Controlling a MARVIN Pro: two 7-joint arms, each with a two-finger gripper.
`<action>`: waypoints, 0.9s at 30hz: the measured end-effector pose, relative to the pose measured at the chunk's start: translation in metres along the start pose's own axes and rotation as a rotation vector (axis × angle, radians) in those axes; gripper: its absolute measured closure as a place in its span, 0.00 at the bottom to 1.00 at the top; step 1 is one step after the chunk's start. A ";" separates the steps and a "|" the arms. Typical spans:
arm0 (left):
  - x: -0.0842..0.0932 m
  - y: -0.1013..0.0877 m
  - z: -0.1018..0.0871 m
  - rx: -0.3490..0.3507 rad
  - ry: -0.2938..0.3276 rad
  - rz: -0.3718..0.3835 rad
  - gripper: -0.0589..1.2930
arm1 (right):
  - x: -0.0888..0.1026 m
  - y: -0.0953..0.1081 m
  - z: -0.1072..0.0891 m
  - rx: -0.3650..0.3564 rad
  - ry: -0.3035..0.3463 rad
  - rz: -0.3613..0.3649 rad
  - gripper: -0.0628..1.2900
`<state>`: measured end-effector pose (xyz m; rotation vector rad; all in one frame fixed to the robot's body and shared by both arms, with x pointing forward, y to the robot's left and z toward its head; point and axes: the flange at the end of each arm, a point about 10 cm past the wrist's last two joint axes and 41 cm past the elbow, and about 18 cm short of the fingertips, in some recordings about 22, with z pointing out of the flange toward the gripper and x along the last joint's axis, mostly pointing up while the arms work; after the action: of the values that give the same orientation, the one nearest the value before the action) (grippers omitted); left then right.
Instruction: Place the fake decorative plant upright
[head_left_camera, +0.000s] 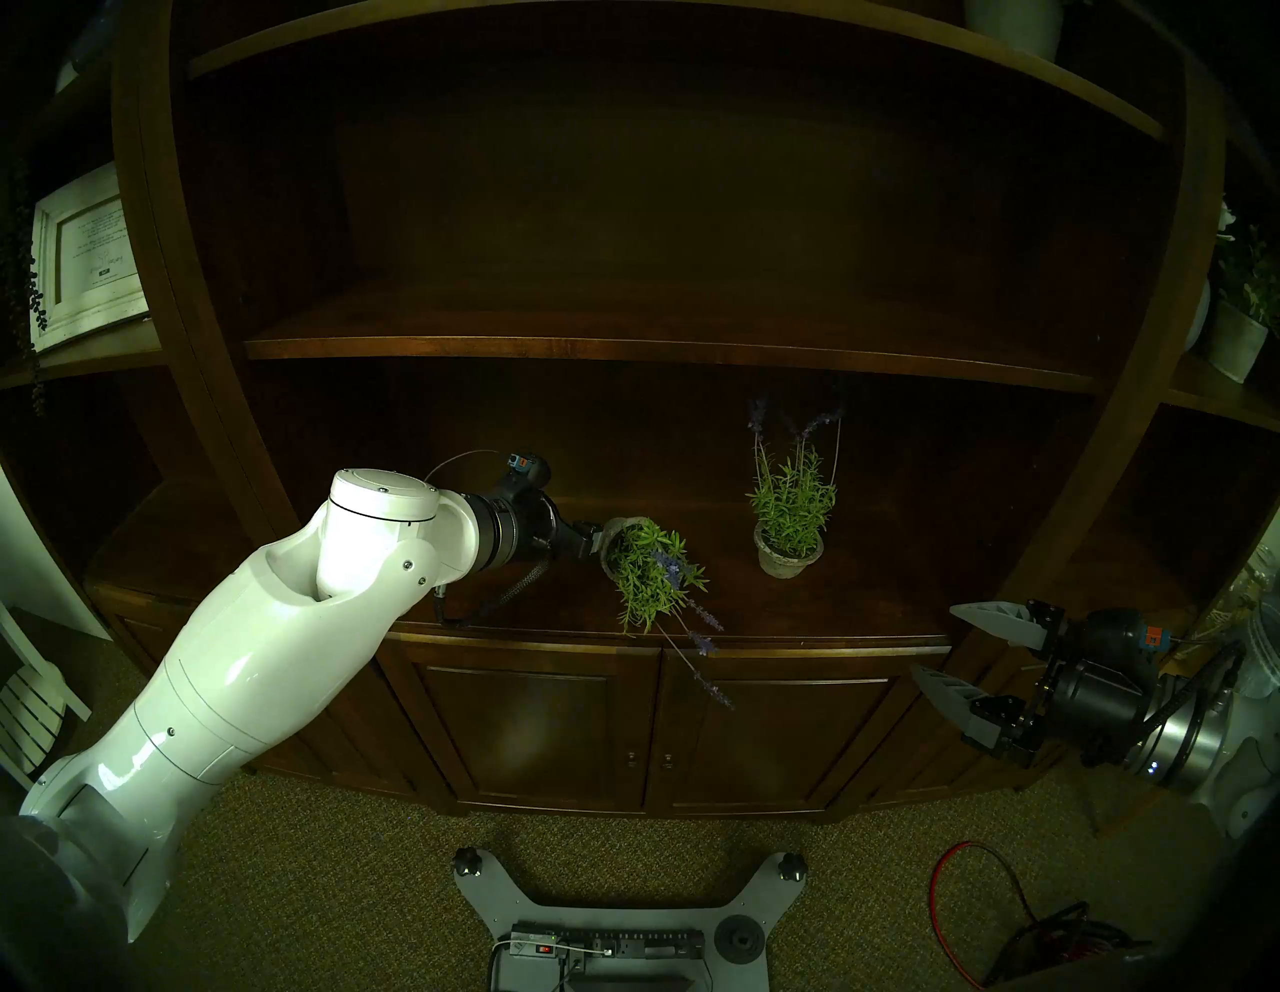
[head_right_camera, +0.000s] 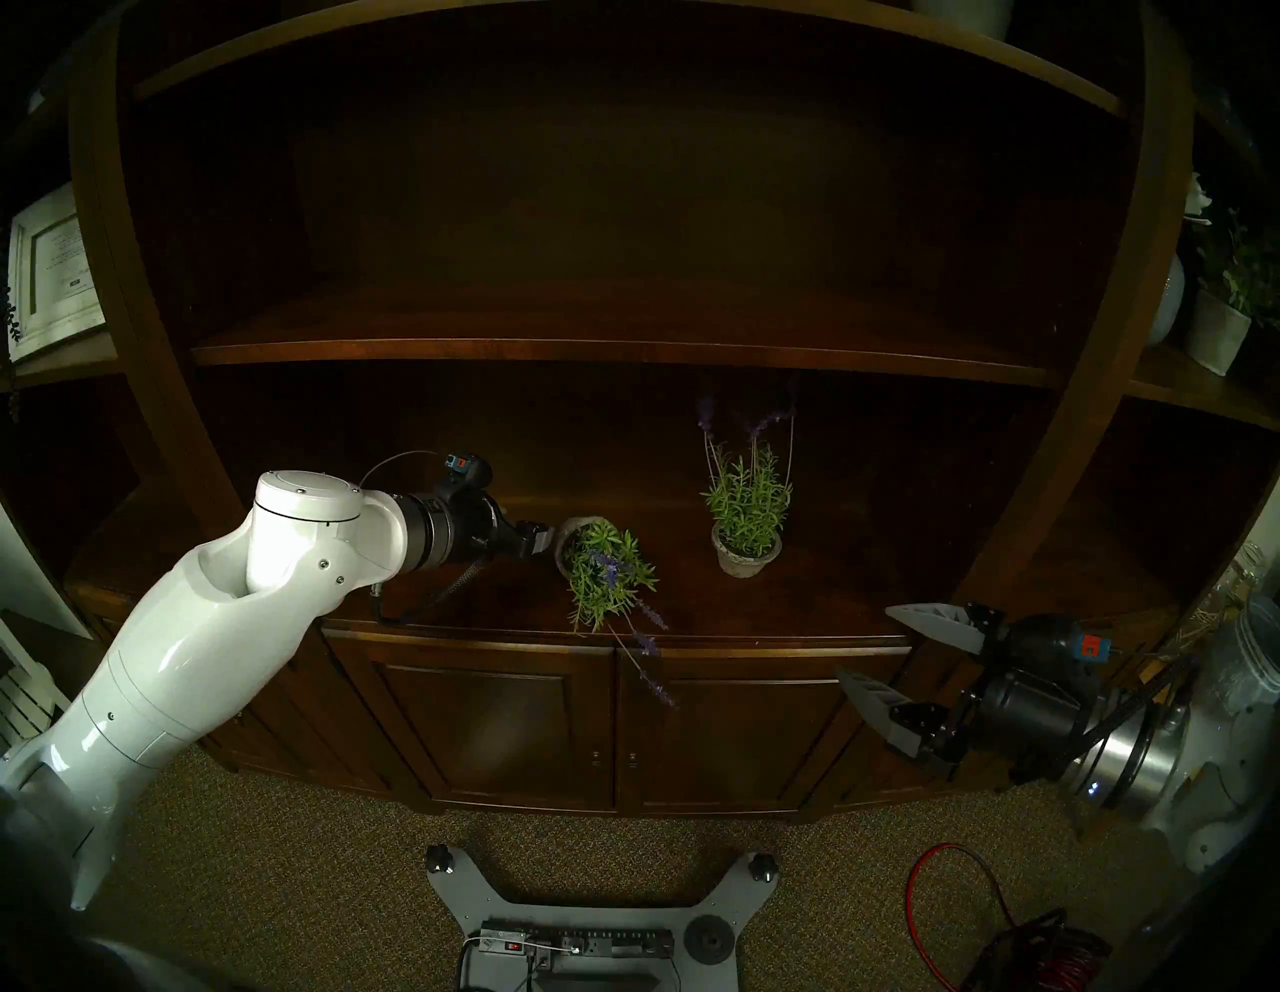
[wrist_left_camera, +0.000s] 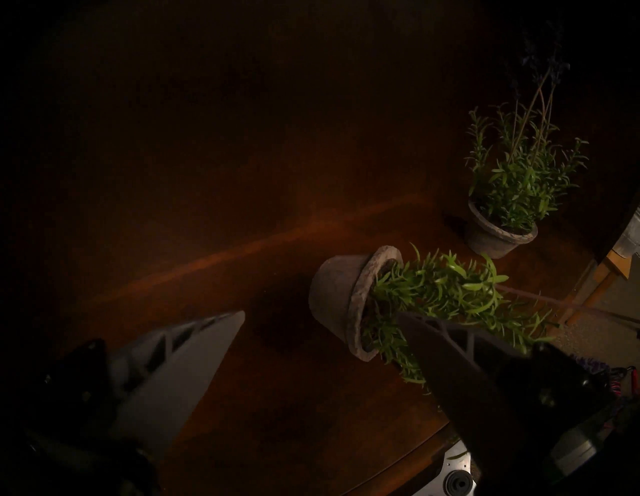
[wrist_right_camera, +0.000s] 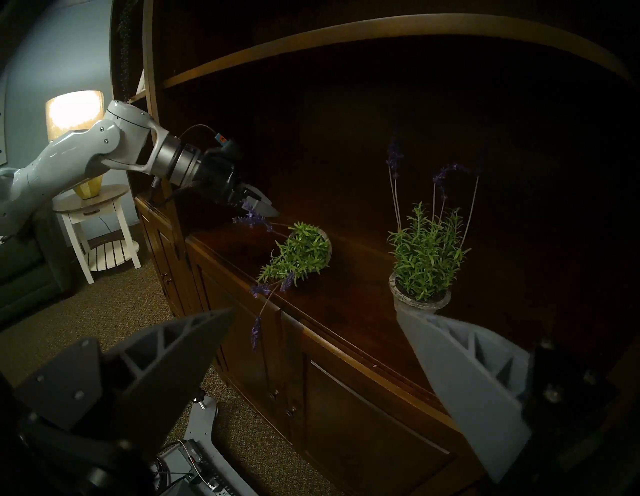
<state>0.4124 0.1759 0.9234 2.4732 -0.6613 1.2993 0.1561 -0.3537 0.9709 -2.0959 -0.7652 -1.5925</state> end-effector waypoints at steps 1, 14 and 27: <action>-0.001 0.000 0.001 -0.005 -0.004 0.002 0.08 | 0.000 0.000 0.000 0.000 0.000 0.000 0.05; -0.013 -0.006 0.031 -0.016 -0.044 0.001 0.08 | 0.002 -0.001 0.001 -0.004 0.008 0.005 0.05; -0.010 -0.032 0.049 -0.004 -0.026 -0.053 0.08 | 0.004 -0.003 0.003 0.005 0.020 0.002 0.05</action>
<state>0.4584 0.1846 0.8868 2.4913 -0.5991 1.2473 0.1573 -0.3482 0.9742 -2.0738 -0.7594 -1.6064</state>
